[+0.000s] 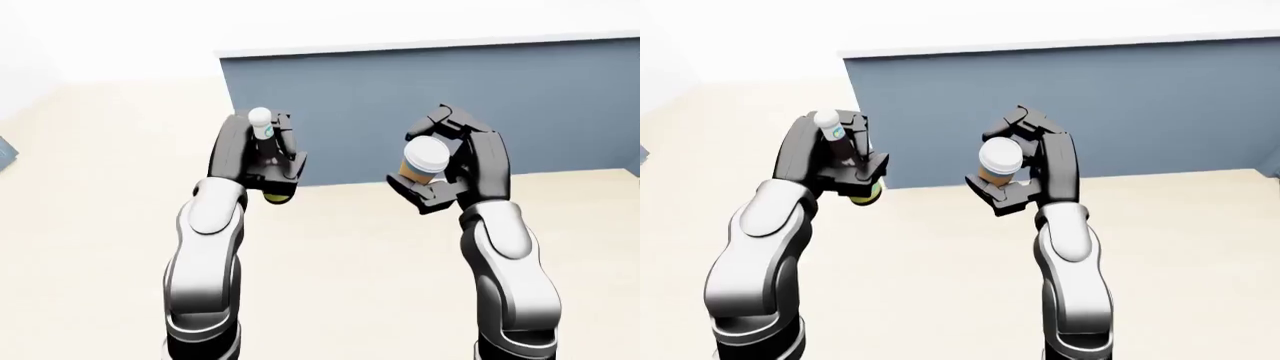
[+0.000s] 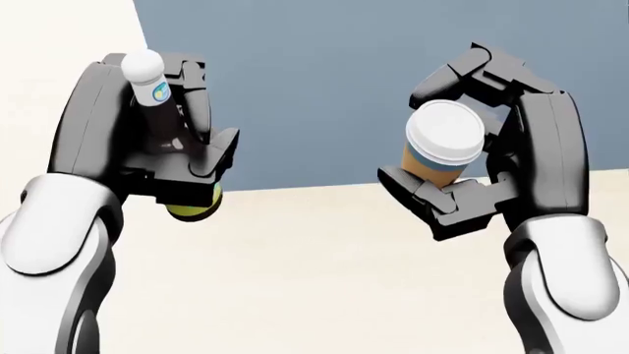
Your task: Move the drinks to the dining counter.
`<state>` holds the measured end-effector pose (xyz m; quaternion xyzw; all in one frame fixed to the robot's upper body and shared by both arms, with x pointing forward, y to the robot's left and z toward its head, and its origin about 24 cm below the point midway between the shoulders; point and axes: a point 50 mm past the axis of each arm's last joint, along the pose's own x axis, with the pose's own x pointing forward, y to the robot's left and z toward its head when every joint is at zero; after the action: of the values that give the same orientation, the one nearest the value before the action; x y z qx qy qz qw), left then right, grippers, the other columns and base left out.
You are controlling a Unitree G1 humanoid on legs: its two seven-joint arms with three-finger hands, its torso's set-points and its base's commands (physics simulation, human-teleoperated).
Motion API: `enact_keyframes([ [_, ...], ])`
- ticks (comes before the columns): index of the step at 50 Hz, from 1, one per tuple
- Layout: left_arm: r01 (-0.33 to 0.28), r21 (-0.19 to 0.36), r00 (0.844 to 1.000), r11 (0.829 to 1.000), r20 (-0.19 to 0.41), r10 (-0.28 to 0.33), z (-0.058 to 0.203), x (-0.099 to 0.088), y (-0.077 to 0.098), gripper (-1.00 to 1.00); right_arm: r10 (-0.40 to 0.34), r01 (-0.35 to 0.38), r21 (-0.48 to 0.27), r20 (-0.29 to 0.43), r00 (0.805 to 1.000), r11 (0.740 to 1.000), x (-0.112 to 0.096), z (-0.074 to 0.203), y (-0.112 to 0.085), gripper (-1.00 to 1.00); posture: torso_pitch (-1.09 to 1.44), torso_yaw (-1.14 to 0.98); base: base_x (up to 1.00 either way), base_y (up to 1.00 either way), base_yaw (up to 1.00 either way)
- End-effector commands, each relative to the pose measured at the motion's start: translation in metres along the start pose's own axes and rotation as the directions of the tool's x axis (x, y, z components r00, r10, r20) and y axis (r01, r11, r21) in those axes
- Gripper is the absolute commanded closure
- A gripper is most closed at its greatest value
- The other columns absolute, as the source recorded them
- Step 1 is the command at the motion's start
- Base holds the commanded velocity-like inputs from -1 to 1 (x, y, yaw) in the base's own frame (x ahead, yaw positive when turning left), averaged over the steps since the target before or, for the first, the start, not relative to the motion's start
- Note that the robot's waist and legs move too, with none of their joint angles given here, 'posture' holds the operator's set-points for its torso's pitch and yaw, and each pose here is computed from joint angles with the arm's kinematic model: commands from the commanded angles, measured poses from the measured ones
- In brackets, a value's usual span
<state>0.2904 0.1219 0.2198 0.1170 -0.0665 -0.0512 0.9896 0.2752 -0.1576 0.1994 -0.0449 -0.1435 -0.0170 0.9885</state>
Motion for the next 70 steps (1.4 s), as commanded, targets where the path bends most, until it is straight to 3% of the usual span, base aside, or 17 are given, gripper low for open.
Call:
enact_keyframes([
  [1, -0.032, 0.011, 0.996, 0.999, 0.089, 0.031, 0.017, -0.002, 0.006, 1.0, 0.009, -0.01, 0.002, 0.089, 0.996, 1.0, 0.001, 0.017, 0.002, 1.0, 0.0, 0.0, 0.33, -0.06, 0.0],
  [48, -0.049, 0.035, 0.986, 0.998, 0.16, 0.043, 0.066, -0.012, 0.018, 1.0, 0.032, -0.033, 0.004, 0.195, 0.98, 0.999, -0.011, 0.075, 0.004, 1.0, 0.0, 0.0, 0.7, -0.08, 0.0],
  [70, -0.045, 0.029, 0.984, 0.999, 0.173, 0.04, 0.072, -0.011, 0.017, 1.0, 0.037, -0.04, 0.008, 0.215, 0.976, 0.999, -0.014, 0.082, 0.003, 1.0, 0.0, 0.0, 0.52, 0.0, 0.0],
])
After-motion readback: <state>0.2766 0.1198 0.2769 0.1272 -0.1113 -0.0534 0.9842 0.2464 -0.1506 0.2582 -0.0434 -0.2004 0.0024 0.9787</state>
